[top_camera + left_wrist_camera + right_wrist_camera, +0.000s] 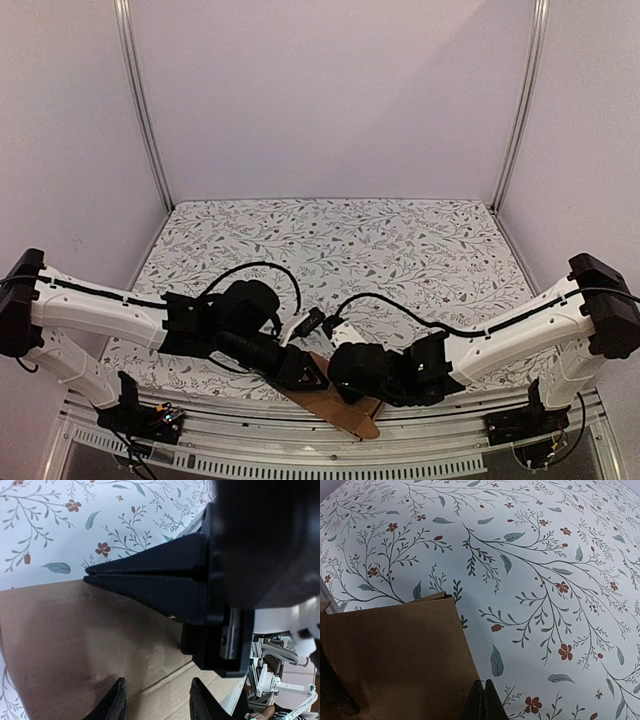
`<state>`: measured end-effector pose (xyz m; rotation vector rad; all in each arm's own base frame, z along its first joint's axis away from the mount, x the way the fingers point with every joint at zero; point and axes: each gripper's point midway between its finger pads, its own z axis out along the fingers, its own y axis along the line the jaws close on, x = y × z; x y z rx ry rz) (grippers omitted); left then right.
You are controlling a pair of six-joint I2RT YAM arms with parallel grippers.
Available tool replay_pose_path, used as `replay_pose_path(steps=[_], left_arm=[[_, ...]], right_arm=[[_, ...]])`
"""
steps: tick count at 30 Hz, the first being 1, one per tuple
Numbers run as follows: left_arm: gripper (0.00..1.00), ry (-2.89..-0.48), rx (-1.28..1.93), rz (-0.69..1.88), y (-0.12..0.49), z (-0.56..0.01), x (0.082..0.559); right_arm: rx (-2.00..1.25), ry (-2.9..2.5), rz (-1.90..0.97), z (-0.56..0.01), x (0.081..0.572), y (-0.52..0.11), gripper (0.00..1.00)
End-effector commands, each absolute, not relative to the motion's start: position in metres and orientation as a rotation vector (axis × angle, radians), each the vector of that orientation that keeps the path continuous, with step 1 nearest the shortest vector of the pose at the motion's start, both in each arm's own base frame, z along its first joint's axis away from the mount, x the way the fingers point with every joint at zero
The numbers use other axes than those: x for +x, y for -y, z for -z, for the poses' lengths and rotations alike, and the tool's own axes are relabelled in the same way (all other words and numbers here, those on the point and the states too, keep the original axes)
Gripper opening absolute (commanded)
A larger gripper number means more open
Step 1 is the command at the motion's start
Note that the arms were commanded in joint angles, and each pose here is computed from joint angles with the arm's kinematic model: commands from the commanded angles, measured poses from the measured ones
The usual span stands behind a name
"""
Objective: Fold the paper box
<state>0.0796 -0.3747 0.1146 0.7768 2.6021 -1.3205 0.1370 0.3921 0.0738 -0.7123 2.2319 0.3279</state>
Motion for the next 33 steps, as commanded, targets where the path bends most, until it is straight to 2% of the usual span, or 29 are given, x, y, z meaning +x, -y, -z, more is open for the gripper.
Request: replay_pose_path(steps=[1, 11, 22, 33], left_arm=[[0.42, -2.757, 0.713, 1.196, 0.356, -0.071, 0.078], [0.4, -2.772, 0.704, 1.156, 0.357, -0.063, 0.082], [0.4, -2.777, 0.721, 1.131, 0.364, -0.058, 0.086], [0.39, -2.786, 0.734, 1.112, 0.367, -0.056, 0.087]], right_arm=[[-0.758, -2.24, -0.244, -0.066, 0.135, -0.373, 0.0], [-0.733, -2.215, -0.322, -0.109, 0.131, -0.348, 0.0], [-0.843, -2.422, -0.582, -0.103, 0.077, -0.306, 0.0], [-0.906, -2.533, -0.852, -0.08, 0.039, -0.324, 0.0]])
